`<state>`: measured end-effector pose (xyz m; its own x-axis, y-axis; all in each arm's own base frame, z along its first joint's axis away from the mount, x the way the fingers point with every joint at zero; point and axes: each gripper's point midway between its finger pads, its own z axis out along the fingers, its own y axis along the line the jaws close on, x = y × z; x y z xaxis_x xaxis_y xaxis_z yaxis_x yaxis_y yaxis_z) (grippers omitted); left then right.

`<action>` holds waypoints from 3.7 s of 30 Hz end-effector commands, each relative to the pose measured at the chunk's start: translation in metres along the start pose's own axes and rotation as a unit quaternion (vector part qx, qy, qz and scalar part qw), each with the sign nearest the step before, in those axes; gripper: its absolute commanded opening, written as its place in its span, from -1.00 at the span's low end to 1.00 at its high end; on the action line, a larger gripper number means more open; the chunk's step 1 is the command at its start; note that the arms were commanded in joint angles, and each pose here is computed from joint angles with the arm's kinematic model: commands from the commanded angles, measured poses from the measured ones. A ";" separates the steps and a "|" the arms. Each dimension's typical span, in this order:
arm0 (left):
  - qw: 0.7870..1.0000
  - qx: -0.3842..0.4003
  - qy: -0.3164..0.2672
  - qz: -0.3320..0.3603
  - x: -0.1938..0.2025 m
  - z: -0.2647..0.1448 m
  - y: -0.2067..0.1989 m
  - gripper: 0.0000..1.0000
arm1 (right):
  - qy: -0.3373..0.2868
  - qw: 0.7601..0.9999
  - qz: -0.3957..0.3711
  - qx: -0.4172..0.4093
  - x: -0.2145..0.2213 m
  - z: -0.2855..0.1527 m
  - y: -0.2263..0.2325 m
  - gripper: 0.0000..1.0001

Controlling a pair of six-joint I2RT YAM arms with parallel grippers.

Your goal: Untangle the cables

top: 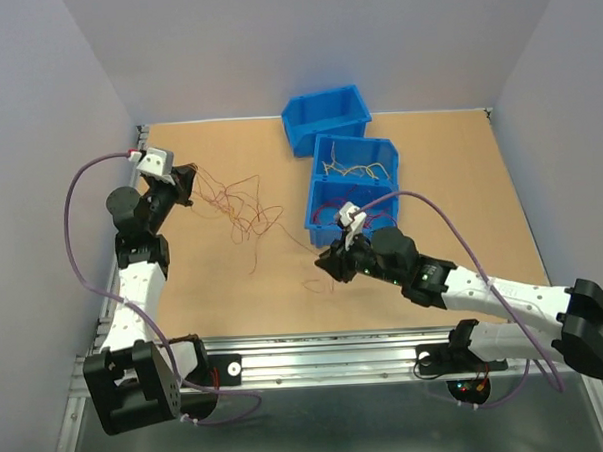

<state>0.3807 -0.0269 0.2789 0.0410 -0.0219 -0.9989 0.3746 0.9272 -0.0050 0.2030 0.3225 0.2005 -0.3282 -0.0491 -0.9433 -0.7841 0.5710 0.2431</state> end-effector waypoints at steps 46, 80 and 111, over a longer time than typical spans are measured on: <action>0.986 0.134 -0.042 0.088 -0.031 -0.022 -0.091 -1.00 | -0.136 0.967 -0.130 -0.173 -0.008 0.105 0.053 0.26; 0.984 0.149 -0.040 0.085 -0.034 -0.025 -0.097 -1.00 | -0.180 0.954 -0.191 -0.142 0.005 0.115 0.035 -0.94; 0.994 -0.083 0.026 -0.069 0.013 -0.001 0.079 -1.00 | -0.345 0.936 -0.006 0.064 -0.031 -0.133 -0.040 -0.99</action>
<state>0.4093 0.0532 0.2168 -0.1944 -0.1846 -0.9634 0.1501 0.9650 -0.2152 0.1727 0.1888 0.2952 0.2174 0.5561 -0.8021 -0.7243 0.6429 0.2494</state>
